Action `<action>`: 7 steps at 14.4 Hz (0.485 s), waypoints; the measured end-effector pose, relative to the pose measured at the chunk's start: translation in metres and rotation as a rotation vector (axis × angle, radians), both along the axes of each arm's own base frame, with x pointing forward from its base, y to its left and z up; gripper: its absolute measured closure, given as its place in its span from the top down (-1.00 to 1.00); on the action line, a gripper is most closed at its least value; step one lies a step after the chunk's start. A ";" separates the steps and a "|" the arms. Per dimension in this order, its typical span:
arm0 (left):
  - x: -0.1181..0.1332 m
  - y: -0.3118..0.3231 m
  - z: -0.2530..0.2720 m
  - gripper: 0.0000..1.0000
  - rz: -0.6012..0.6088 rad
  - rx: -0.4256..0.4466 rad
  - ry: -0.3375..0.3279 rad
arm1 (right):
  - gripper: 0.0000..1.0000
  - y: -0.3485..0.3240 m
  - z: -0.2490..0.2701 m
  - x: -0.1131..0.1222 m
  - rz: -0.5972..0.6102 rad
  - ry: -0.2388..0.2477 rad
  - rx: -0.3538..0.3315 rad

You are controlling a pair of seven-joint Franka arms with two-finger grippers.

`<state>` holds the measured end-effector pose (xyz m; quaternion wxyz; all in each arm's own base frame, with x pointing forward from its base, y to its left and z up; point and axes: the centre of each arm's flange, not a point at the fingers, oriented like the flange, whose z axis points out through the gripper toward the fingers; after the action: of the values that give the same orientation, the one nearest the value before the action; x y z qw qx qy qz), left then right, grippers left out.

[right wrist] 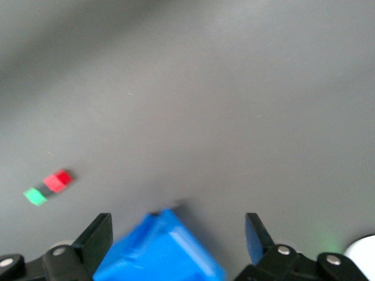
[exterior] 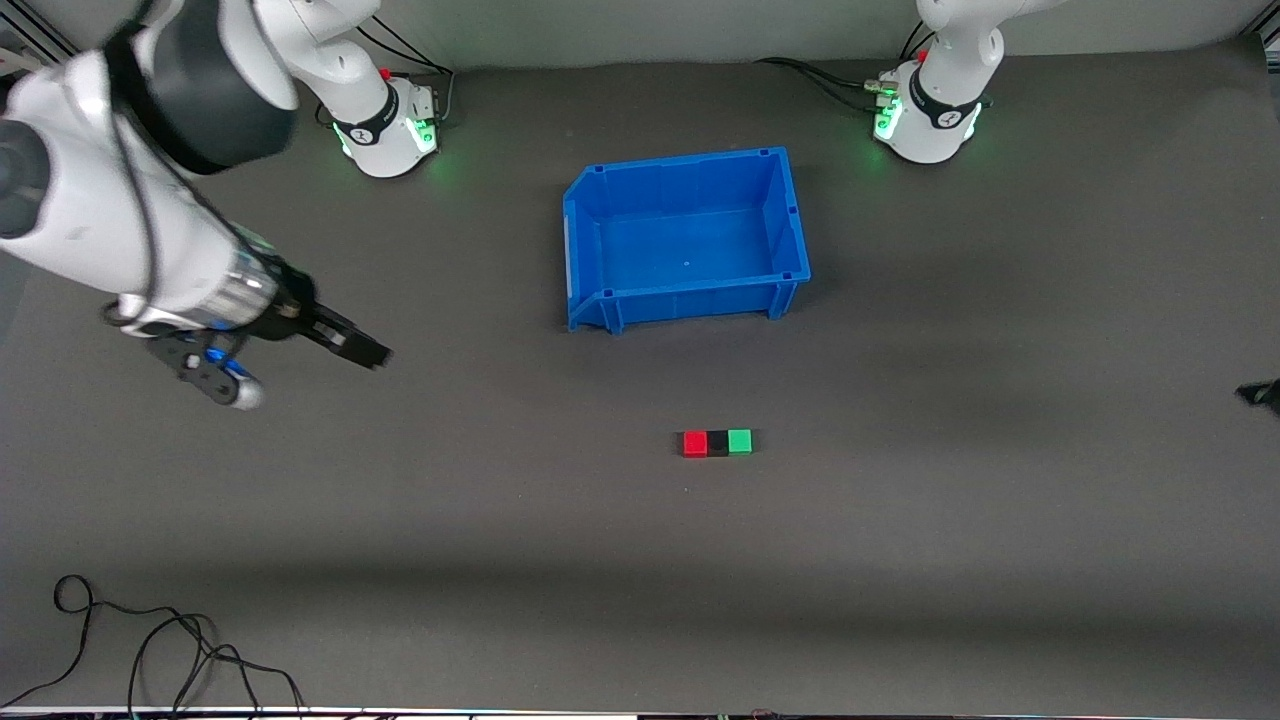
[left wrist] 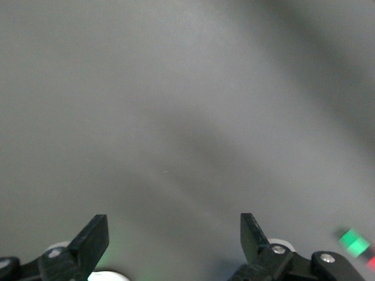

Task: Attach green and red cubes to black cube

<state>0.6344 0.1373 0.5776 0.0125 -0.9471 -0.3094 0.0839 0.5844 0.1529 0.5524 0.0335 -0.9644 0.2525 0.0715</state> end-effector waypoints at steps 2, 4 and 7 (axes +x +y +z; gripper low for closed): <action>-0.006 0.005 0.006 1.00 -0.082 -0.018 0.003 | 1.00 -0.029 0.011 -0.004 0.149 -0.019 -0.029; -0.006 -0.001 0.007 1.00 -0.107 -0.036 -0.001 | 1.00 -0.041 0.030 -0.011 0.275 -0.062 -0.075; -0.002 -0.019 0.008 1.00 -0.139 -0.082 -0.015 | 1.00 -0.051 0.068 -0.027 0.405 -0.131 -0.081</action>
<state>0.6327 0.1181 0.5851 -0.0230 -0.9667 -0.2391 0.0882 0.5573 0.1014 0.6199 -0.0037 -0.9985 0.0537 0.0037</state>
